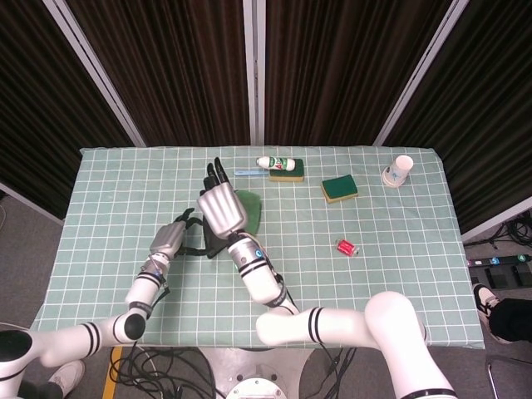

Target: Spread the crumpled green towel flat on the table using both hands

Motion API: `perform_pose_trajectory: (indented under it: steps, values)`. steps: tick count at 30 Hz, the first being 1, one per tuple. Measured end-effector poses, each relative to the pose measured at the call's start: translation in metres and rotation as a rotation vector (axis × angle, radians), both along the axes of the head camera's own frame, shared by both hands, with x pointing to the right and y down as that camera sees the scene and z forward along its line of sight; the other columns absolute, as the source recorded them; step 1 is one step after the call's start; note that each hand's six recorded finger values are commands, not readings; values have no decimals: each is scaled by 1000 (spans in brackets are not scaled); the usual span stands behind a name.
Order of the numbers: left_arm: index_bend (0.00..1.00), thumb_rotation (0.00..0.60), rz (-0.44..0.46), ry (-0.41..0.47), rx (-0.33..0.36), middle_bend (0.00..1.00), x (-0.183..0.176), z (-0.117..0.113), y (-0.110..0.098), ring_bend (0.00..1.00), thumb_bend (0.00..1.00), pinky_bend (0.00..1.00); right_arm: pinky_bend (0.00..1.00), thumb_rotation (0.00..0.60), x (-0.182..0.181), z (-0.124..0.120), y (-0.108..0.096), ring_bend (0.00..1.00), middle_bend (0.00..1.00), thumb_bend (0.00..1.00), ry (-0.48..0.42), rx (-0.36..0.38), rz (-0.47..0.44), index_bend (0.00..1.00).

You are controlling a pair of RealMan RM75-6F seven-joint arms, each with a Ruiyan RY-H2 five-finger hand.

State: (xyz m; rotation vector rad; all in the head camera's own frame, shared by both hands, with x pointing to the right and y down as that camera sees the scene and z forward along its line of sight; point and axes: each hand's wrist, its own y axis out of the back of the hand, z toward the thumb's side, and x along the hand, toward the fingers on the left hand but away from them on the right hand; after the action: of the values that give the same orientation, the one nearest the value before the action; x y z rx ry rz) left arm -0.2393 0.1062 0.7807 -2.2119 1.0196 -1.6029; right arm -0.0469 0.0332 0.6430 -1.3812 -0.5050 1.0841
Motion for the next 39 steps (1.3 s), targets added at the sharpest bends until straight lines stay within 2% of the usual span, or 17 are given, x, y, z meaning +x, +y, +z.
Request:
perform_pose_trajectory:
  steps: [9, 16, 18, 21, 25, 30, 39]
  values:
    - [514, 389, -49, 2, -12, 207, 0, 8, 1, 157, 93, 287, 0, 567, 17, -6, -4, 80, 295, 529, -38, -16, 11, 688]
    - [622, 395, -86, 29, 2, 288, -3, 6, 0, 196, 249, 287, 0, 564, 29, -5, -2, 80, 294, 531, -68, -53, 14, 688]
    - [651, 422, -85, 32, 6, 306, -4, 6, 0, 199, 314, 287, 0, 562, 31, -6, -1, 81, 294, 531, -80, -64, 15, 687]
    - [710, 497, -91, 41, 16, 359, -4, 5, -1, 225, 413, 287, 0, 563, 34, -8, 1, 81, 294, 529, -97, -75, 16, 687]
    - [760, 568, -94, 58, 32, 409, -4, 2, 0, 237, 488, 287, 0, 564, 41, -12, 3, 81, 294, 528, -126, -90, 21, 687]
    - [772, 577, -88, 75, 67, 421, -9, -9, -3, 245, 493, 287, 0, 564, 55, -19, 7, 81, 293, 528, -173, -113, 31, 688]
    - [767, 555, -63, 75, 194, 421, -30, -55, -26, 244, 470, 287, 0, 580, 89, -32, 5, 81, 293, 527, -274, -127, 33, 688]
